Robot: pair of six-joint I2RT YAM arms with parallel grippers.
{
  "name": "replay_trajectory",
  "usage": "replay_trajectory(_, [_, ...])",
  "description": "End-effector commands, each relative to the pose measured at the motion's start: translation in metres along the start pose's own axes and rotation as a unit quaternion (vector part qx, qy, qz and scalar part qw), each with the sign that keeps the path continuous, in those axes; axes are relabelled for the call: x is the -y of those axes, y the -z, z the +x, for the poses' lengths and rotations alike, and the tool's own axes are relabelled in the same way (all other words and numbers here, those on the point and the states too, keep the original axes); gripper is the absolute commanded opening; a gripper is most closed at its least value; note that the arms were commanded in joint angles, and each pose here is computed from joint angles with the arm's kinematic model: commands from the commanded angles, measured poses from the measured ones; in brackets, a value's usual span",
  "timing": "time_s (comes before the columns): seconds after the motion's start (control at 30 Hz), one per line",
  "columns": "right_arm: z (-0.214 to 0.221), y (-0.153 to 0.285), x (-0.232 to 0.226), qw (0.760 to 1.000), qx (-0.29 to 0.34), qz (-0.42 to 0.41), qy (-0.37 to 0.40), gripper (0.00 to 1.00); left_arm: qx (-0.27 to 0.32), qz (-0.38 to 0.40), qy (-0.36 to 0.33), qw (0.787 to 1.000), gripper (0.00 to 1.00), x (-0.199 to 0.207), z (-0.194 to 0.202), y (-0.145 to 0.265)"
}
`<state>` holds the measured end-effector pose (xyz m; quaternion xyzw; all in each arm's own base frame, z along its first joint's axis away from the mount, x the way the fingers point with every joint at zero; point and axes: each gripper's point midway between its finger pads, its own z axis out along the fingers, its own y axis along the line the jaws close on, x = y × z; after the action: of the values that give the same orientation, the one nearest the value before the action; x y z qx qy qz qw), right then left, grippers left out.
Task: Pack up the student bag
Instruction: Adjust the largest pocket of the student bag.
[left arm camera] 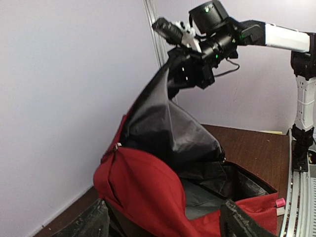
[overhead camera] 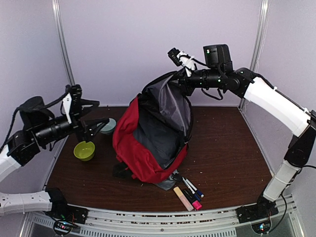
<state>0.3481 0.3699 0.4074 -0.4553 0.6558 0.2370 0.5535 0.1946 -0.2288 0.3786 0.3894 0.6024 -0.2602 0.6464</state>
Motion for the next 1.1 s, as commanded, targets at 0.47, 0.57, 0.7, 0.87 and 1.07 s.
replay_trajectory(0.47, [-0.039, 0.026, -0.098, 0.982, 0.039, -0.095, 0.159, 0.0, -0.063, 0.175, -0.222, 0.957, 0.9, 0.016, -0.022, -0.111])
replay_trajectory(0.57, [-0.041, 0.033, -0.099, 0.981, 0.05, -0.093, 0.16, 0.0, -0.05, 0.199, -0.238, 0.949, 0.89, 0.021, -0.019, -0.127])
replay_trajectory(0.7, [-0.046, 0.044, -0.103, 0.98, 0.071, -0.096, 0.16, 0.0, -0.058, 0.222, -0.23, 0.946, 0.85, 0.023, -0.007, -0.154])
replay_trajectory(0.87, [-0.044, 0.057, -0.103, 0.981, 0.073, -0.09, 0.154, 0.0, -0.05, 0.223, -0.213, 0.95, 0.11, 0.022, -0.007, -0.172])
replay_trajectory(1.07, [-0.023, 0.078, -0.085, 0.992, 0.068, -0.056, 0.086, 0.51, -0.008, 0.154, -0.198, 0.968, 0.0, 0.007, -0.027, -0.167])
